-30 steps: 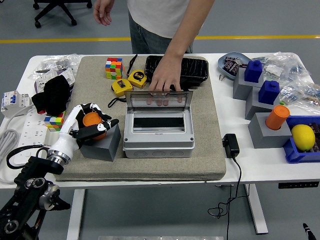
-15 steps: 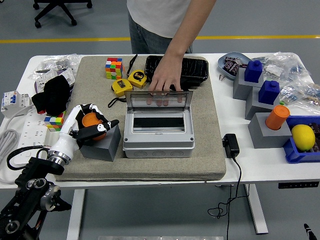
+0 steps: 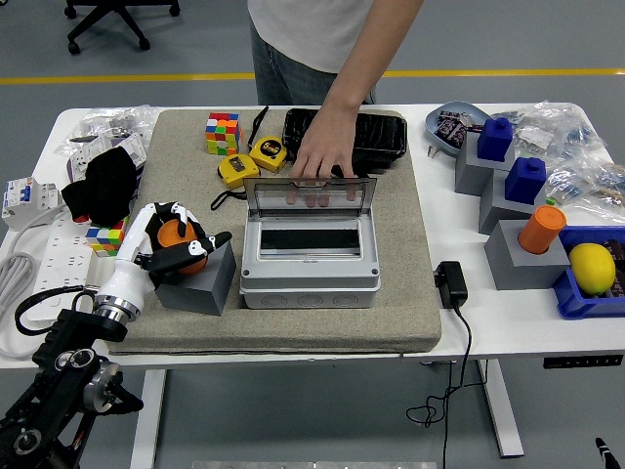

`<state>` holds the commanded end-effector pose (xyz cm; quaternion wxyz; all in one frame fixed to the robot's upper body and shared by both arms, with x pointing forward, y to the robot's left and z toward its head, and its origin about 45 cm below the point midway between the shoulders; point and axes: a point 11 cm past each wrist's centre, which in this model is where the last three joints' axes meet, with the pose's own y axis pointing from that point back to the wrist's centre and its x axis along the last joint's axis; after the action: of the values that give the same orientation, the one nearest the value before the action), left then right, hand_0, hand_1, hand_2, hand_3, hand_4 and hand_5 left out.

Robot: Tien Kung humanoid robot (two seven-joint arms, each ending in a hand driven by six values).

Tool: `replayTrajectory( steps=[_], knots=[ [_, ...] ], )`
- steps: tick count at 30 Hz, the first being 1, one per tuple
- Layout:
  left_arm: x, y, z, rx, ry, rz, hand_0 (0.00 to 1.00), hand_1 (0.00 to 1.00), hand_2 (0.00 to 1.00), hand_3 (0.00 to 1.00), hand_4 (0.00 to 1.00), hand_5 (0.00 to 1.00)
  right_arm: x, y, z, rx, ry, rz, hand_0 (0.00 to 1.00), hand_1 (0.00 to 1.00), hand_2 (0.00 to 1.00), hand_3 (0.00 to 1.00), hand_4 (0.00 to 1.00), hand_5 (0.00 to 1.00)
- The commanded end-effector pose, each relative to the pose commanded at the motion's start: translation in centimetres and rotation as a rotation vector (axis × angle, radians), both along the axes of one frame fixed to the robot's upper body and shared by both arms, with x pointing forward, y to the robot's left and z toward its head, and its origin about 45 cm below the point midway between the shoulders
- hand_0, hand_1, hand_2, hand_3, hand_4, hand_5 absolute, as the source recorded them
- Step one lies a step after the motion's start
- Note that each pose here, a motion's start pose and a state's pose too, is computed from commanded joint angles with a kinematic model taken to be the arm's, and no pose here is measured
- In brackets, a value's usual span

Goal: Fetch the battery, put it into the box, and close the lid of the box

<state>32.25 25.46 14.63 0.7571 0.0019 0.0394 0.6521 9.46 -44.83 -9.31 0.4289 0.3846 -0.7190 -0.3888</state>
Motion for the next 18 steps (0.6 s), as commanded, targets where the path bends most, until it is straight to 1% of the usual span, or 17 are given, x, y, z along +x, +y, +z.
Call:
replayTrajectory(
  steps=[4, 5, 10, 14, 18],
  knots=[
    [0.07, 0.1, 0.1, -0.008, -0.008, 0.017, 0.064, 0.017, 0.052, 0.053, 0.998, 0.047, 0.0, 0.0, 0.0, 0.000, -0.001, -0.002, 0.837, 0.746, 0.744, 0.802, 0.998, 0.998],
    [0.08, 0.2, 0.1, -0.009, -0.011, 0.021, 0.038, 0.002, 0.041, 0.041, 0.998, 0.074, 0.0, 0.0, 0.0, -0.001, -0.001, -0.002, 0.837, 0.746, 0.744, 0.802, 0.998, 0.998],
    [0.25, 0.3, 0.5, -0.010, -0.025, 0.037, 0.038, 0.002, 0.041, 0.041, 0.998, 0.074, 0.0, 0.0, 0.0, -0.001, -0.002, -0.003, 0.837, 0.746, 0.744, 0.802, 0.998, 0.998],
    [0.42, 0.2, 0.8, -0.013, -0.036, 0.038, 0.036, 0.002, 0.040, 0.039, 0.998, 0.082, 0.1, 0.0, 0.0, -0.001, -0.004, -0.002, 0.835, 0.745, 0.744, 0.802, 0.998, 0.998],
    [0.60, -0.1, 1.7, 0.002, -0.063, 0.033, 0.039, 0.002, 0.038, 0.039, 0.998, 0.083, 0.1, 0.0, 0.0, -0.001, -0.004, -0.002, 0.836, 0.746, 0.744, 0.802, 0.998, 0.998]
  ],
)
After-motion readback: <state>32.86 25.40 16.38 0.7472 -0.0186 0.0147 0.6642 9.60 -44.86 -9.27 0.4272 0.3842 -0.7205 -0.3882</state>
